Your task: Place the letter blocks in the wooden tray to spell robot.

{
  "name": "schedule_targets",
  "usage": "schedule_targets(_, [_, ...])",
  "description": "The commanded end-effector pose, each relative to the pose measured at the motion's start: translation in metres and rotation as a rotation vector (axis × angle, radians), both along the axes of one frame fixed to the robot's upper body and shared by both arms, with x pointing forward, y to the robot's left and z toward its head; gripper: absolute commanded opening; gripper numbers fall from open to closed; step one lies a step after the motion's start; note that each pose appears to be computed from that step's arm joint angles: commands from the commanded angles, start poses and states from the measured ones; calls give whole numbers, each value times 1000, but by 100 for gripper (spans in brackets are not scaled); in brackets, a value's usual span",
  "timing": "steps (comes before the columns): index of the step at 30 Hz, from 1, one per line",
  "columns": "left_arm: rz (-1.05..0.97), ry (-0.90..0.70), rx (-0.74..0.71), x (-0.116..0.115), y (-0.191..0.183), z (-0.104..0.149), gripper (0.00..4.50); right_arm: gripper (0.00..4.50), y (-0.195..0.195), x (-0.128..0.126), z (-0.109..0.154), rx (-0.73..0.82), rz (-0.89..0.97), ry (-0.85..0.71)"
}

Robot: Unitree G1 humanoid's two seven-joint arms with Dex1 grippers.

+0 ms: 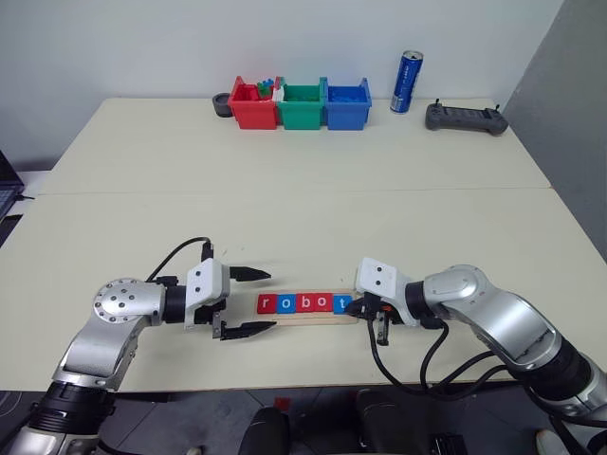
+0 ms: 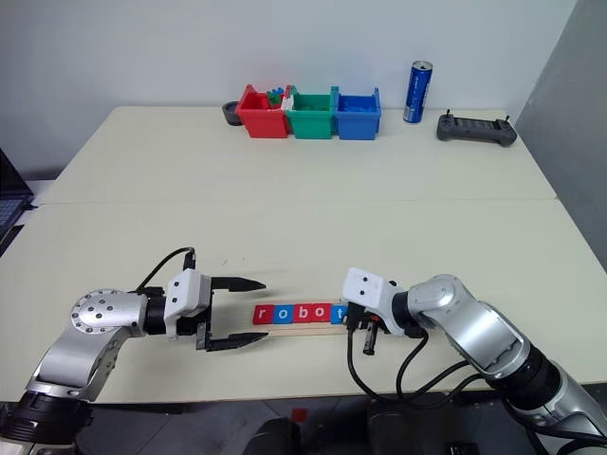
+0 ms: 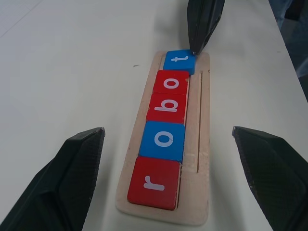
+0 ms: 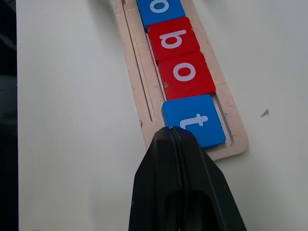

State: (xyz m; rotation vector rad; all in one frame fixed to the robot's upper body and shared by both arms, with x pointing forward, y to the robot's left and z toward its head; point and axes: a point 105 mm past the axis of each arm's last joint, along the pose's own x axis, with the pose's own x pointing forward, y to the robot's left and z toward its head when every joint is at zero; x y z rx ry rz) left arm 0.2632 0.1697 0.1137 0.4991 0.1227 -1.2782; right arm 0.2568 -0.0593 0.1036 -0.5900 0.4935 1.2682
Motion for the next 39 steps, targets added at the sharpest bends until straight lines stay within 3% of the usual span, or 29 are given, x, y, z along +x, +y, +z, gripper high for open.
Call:
schedule_targets(1, [-7, -24, -3, -1, 1, 3, 450, 3, 2, -4, 7, 4, 30, -27])
schedule_targets(13, [-12, -30, -5, 1, -2, 11, 450, 3, 5, 12, 4, -20, 15, -114])
schedule_targets(24, [37, -41, -6, 1, 4, 21, 450, 3, 6, -1, 41, 132, 38, -82])
schedule_targets(27, [95, -15, 23, 2, 13, 21, 450, 84, -4, -5, 47, 132, 44, -96])
schedule_targets(37, [170, -23, 117, -10, 33, 22, 450, 428, -24, -17, 63, 144, 139, -101])
schedule_targets(39, [173, -34, 103, -10, 32, 25, 450, 449, -27, -15, 66, 144, 150, -109])
